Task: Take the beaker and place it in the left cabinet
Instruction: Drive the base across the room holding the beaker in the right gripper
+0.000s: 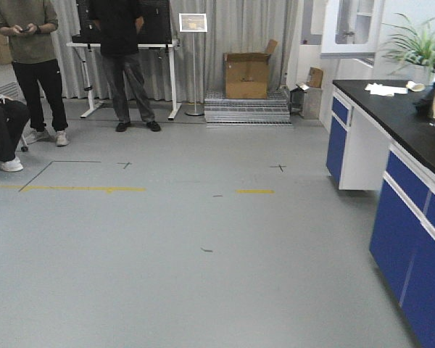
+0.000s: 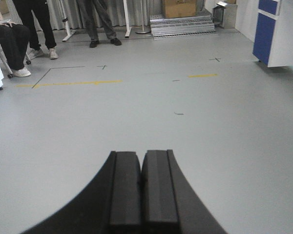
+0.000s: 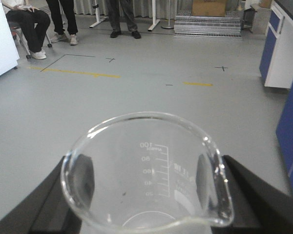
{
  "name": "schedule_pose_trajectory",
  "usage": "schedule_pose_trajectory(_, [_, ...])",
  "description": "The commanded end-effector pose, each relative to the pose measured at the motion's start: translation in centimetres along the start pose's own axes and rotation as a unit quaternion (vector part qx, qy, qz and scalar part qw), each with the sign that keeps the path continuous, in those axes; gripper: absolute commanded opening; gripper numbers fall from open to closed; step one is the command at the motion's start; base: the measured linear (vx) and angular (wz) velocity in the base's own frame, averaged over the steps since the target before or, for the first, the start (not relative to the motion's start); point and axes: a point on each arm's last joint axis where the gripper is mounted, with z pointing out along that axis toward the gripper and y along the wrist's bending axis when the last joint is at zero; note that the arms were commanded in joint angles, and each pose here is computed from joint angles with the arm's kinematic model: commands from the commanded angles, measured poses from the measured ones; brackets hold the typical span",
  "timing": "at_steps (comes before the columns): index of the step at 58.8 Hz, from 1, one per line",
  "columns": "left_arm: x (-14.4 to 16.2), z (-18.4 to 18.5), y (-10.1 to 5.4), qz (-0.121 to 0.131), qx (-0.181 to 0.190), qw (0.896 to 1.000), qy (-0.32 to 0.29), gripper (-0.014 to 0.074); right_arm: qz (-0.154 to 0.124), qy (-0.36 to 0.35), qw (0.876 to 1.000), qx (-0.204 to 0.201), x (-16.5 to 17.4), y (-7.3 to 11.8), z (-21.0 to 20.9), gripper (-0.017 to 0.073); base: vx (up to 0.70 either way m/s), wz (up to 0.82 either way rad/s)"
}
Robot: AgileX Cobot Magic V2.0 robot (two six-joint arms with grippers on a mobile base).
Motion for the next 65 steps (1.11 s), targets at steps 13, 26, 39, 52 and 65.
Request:
schedule_pose_trajectory(13, [-1.15, -0.22, -0.13, -0.003, 0.008, 0.999, -0.051, 0.0004, -0.008, -0.043, 0.999, -0.017, -1.40, 0.31, -0.29, -0.0004, 0.69, 0.16])
schedule_pose_trajectory(26, [-1.15, -0.22, -0.13, -0.003, 0.008, 0.999, -0.051, 0.0004, -0.008, -0.043, 0.999, -0.017, -1.40, 0.31, -0.30, -0.0004, 0.69, 0.12])
schedule_pose_trajectory(39, [-1.15, -0.22, -0.13, -0.003, 0.008, 0.999, -0.051, 0.0004, -0.008, -0.043, 0.999, -0.017, -1.40, 0.32, -0.27, -0.0004, 0.70, 0.04])
schedule_pose_trajectory(52, [-1.15, -0.22, -0.13, -0.003, 0.008, 0.999, -0.051, 0.0004, -0.008, -0.043, 0.999, -0.017, -1.40, 0.32, -0.27, -0.0004, 0.70, -0.01])
schedule_pose_trajectory(65, [-1.15, -0.22, -0.13, -0.003, 0.008, 0.999, -0.051, 0.0004, -0.008, -0.043, 0.999, -0.017, -1.40, 0.32, -0.27, -0.0004, 0.69, 0.02])
